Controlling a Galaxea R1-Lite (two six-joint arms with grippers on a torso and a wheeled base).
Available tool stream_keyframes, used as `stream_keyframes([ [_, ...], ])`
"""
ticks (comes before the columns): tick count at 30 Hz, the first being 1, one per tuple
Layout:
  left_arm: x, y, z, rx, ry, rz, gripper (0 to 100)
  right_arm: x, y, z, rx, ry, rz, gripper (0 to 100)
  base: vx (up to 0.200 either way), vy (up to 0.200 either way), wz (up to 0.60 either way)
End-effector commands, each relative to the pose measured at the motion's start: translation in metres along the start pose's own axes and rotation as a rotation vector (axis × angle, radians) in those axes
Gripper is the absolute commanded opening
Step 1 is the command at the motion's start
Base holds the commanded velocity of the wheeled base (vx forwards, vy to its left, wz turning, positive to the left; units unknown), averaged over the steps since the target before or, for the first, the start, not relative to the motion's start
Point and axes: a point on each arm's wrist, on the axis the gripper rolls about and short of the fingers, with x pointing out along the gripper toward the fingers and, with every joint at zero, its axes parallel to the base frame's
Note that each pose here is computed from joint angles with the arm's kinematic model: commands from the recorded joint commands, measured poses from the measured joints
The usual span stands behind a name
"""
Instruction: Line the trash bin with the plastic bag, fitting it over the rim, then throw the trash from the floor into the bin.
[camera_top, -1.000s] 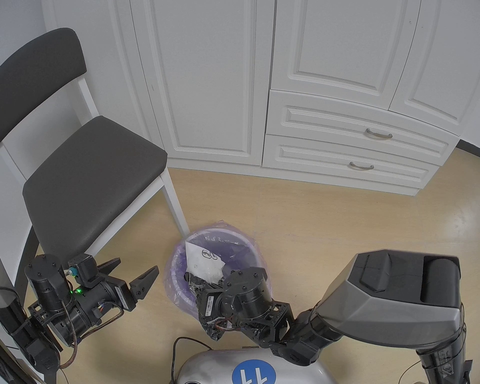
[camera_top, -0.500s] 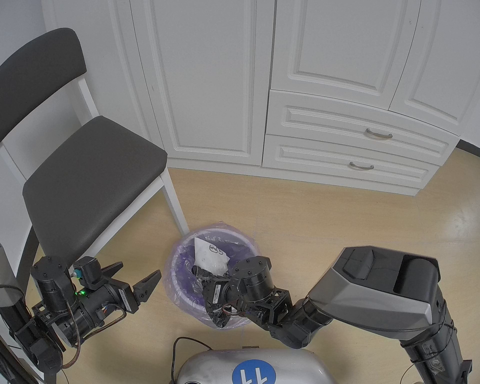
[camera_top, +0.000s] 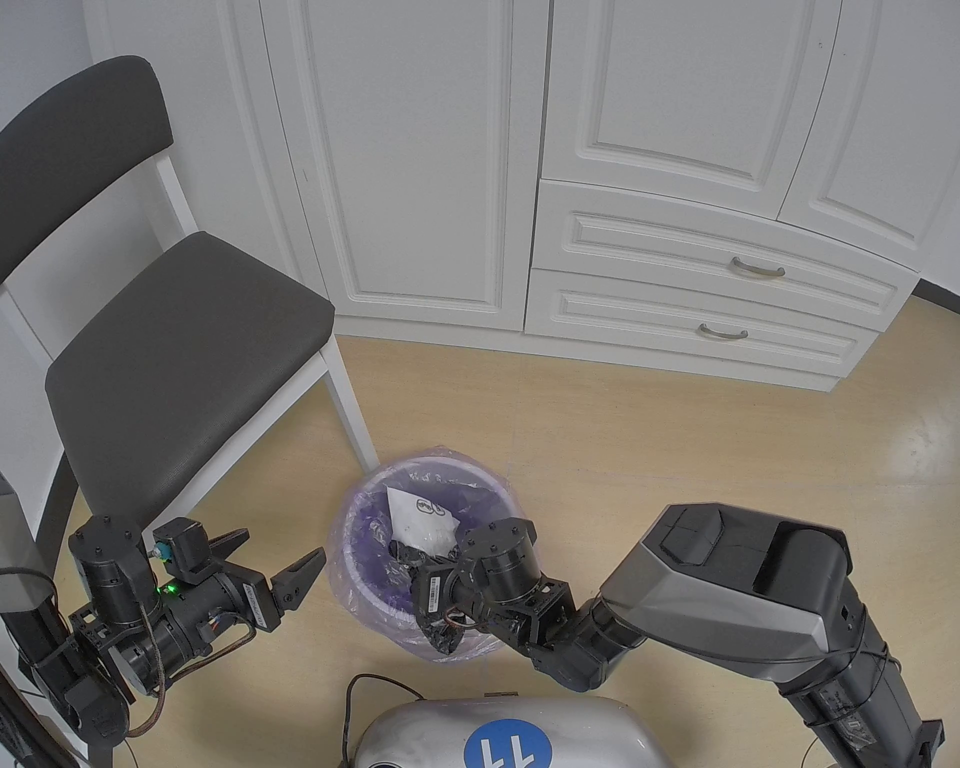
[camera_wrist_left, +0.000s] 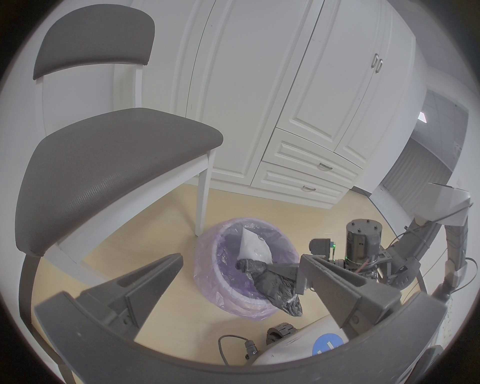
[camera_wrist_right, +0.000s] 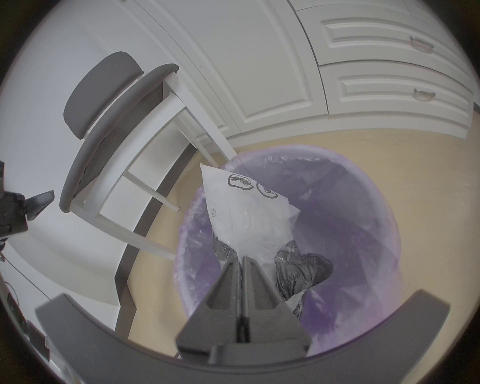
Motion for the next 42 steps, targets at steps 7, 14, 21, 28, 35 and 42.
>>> stream_keyframes([
  [7,0.002,0.002,-0.011,0.000,0.060,0.012,100,0.033,-0.019,-0.009,-0.050,-0.022,-0.011,0,0.000,0.000,0.00],
  [14,0.002,0.002,-0.011,0.000,0.059,0.010,100,0.038,-0.028,-0.014,-0.058,0.029,-0.037,0,0.000,0.000,0.00],
  [21,0.002,0.002,-0.010,0.000,0.057,0.010,100,0.042,-0.024,-0.008,-0.053,0.015,-0.031,100,0.000,0.000,0.00],
  [28,0.002,0.002,-0.010,0.000,0.054,0.011,100,0.037,-0.022,0.020,-0.039,-0.062,-0.028,100,0.000,0.000,0.00],
  [35,0.000,0.001,-0.007,0.001,0.035,0.018,100,0.009,-0.021,0.068,-0.043,-0.129,-0.036,100,0.000,0.000,0.00],
  [42,-0.012,-0.021,0.004,0.027,-0.043,-0.033,100,-0.060,-0.031,0.121,-0.175,-0.195,-0.175,100,0.000,0.000,0.00],
])
